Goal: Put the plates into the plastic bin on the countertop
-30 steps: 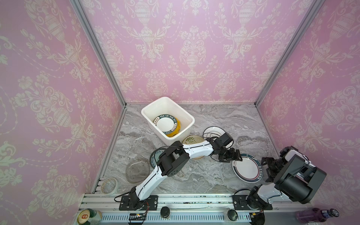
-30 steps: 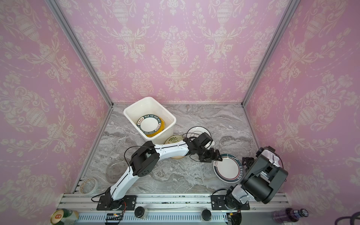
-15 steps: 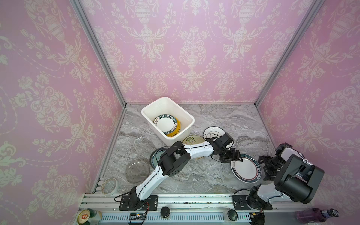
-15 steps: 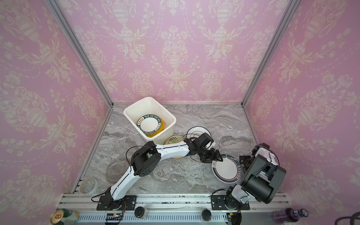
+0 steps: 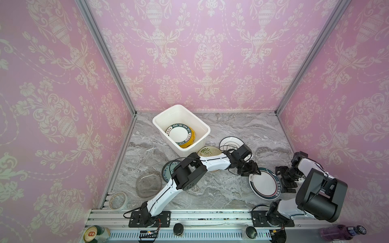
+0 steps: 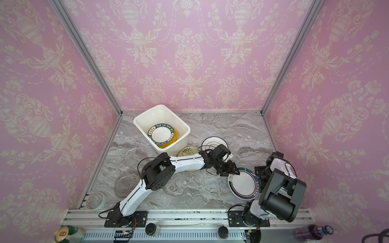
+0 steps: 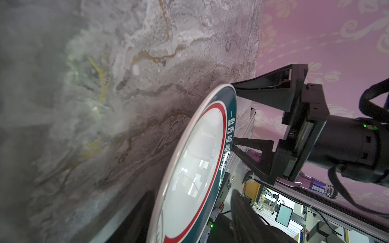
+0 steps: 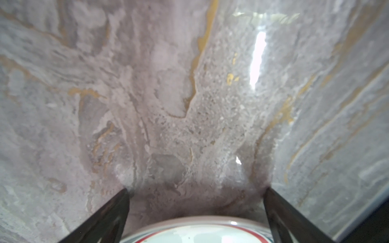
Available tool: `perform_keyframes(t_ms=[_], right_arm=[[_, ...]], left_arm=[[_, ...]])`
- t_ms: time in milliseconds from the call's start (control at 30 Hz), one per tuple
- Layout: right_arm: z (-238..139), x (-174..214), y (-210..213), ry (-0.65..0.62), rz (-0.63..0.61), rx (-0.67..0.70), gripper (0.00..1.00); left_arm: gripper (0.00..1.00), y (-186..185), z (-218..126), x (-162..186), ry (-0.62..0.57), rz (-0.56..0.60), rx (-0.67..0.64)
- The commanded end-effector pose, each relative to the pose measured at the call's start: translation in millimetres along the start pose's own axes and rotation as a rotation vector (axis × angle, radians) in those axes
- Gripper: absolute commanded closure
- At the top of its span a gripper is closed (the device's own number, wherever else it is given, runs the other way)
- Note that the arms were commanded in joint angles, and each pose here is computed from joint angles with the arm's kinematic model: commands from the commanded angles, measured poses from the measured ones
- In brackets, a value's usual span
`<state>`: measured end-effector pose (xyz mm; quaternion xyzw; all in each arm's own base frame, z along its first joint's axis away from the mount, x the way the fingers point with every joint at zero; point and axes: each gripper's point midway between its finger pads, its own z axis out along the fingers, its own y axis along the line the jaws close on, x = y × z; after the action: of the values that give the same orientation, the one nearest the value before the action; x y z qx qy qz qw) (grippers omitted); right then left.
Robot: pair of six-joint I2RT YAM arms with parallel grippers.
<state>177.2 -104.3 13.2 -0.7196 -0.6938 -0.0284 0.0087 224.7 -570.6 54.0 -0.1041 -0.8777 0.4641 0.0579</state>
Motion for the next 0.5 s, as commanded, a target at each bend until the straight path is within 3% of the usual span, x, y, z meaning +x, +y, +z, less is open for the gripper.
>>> perform_keyframes(t_ms=[0,167,467], right_arm=[[11.4,16.3,0.8,0.071,0.019,0.0,0.0],[12.2,17.4,3.1,0.076,0.019,-0.004,0.0],[14.5,19.1,3.7,0.081,0.018,-0.007,0.0]], left_arm=[[0.41,-8.0,-2.0,6.2,0.016,-0.002,0.045],[0.44,-10.5,-4.4,10.0,0.02,-0.006,0.057],[0.61,-13.9,-1.1,13.4,0.041,0.003,0.052]])
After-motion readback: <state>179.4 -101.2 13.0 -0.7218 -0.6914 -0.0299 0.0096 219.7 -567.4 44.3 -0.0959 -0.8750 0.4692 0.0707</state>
